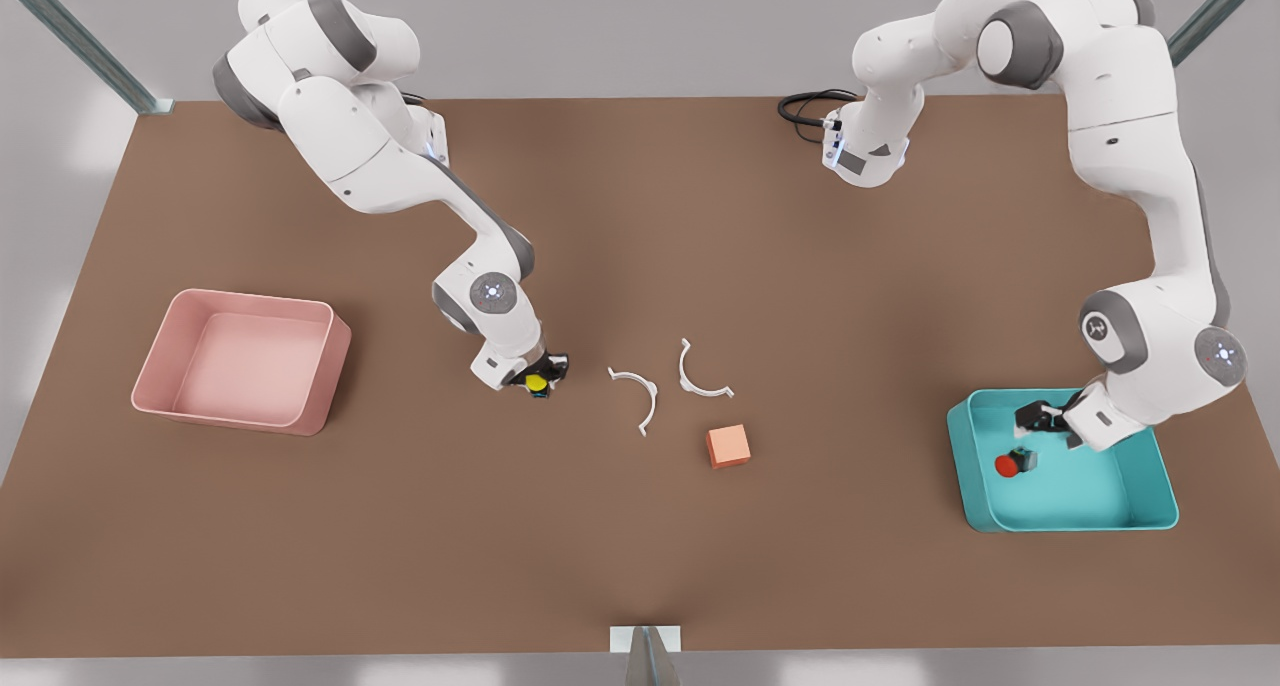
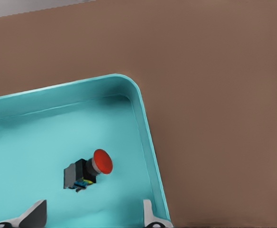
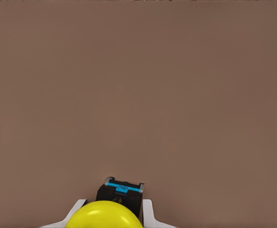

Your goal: Place the red button in the blue storage box with the left arm, and place the yellow button in the pink storage box with the right arm

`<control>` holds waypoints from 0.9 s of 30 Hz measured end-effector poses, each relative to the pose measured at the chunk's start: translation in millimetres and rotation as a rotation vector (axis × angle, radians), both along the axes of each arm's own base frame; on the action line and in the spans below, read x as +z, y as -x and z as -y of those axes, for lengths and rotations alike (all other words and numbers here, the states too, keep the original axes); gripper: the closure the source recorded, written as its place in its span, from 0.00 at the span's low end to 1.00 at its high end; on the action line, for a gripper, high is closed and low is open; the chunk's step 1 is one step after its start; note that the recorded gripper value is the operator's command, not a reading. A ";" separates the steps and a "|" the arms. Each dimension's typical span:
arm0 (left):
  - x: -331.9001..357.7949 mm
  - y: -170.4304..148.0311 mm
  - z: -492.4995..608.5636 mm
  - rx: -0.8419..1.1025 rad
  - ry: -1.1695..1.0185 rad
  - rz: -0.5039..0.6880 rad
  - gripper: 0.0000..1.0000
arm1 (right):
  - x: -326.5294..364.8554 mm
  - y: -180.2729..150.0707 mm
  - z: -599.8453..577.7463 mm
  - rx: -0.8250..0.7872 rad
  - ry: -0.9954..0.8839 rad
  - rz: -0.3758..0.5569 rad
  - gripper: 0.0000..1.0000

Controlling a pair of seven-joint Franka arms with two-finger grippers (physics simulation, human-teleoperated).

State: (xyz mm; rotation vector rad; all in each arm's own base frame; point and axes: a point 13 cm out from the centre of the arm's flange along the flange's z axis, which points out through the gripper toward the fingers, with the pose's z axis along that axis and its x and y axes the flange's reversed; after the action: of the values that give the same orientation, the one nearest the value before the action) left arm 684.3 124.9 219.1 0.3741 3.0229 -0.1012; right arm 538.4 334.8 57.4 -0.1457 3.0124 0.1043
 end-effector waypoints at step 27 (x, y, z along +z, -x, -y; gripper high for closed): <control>238.4 63.6 216.4 0.022 -0.137 -0.040 0.00 | 164.5 -85.8 423.5 -0.478 0.097 0.051 0.49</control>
State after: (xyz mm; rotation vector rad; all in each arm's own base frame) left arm 620.7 -91.5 457.5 0.3538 3.0818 0.1022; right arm 624.2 -88.7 221.9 0.5498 2.9062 -0.0904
